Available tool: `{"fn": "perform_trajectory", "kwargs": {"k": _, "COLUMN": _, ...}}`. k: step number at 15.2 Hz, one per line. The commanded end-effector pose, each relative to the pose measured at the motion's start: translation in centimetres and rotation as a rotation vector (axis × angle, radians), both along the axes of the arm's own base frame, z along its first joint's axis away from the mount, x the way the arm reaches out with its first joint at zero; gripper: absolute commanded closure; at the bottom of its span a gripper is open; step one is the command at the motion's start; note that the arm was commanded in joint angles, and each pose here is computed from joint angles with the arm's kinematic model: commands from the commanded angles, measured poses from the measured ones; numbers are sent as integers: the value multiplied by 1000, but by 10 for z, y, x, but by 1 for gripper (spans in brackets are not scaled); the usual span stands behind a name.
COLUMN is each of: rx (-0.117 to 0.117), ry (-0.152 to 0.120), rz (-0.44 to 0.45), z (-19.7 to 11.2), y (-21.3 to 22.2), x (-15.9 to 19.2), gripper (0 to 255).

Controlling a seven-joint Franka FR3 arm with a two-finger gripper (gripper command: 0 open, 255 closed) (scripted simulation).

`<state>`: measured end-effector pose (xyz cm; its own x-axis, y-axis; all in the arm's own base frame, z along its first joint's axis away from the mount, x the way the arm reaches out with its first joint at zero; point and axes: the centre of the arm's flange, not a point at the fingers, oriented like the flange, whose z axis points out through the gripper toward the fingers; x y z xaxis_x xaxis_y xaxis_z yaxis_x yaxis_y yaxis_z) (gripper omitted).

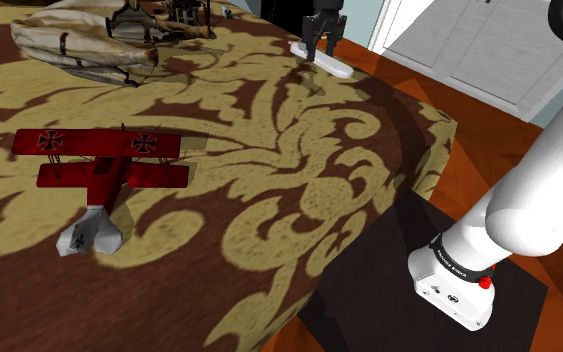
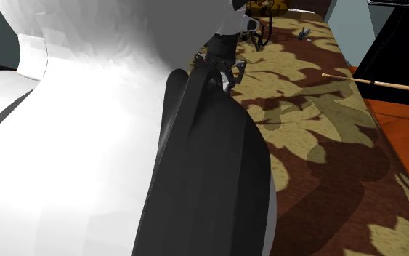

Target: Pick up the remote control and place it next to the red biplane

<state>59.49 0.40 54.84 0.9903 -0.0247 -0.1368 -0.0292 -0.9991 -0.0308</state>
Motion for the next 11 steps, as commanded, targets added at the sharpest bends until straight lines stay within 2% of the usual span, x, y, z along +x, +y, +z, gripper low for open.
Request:
{"fn": "perform_trajectory", "kwargs": {"k": 1, "rx": 0, "ry": 0, "rz": 0, "z": 3, "y": 20, "x": -12, "gripper": 255}}
{"fn": "perform_trajectory", "kwargs": {"k": 11, "rx": 0, "ry": 0, "rz": 0, "z": 3, "y": 141, "x": -63, "gripper": 255}}
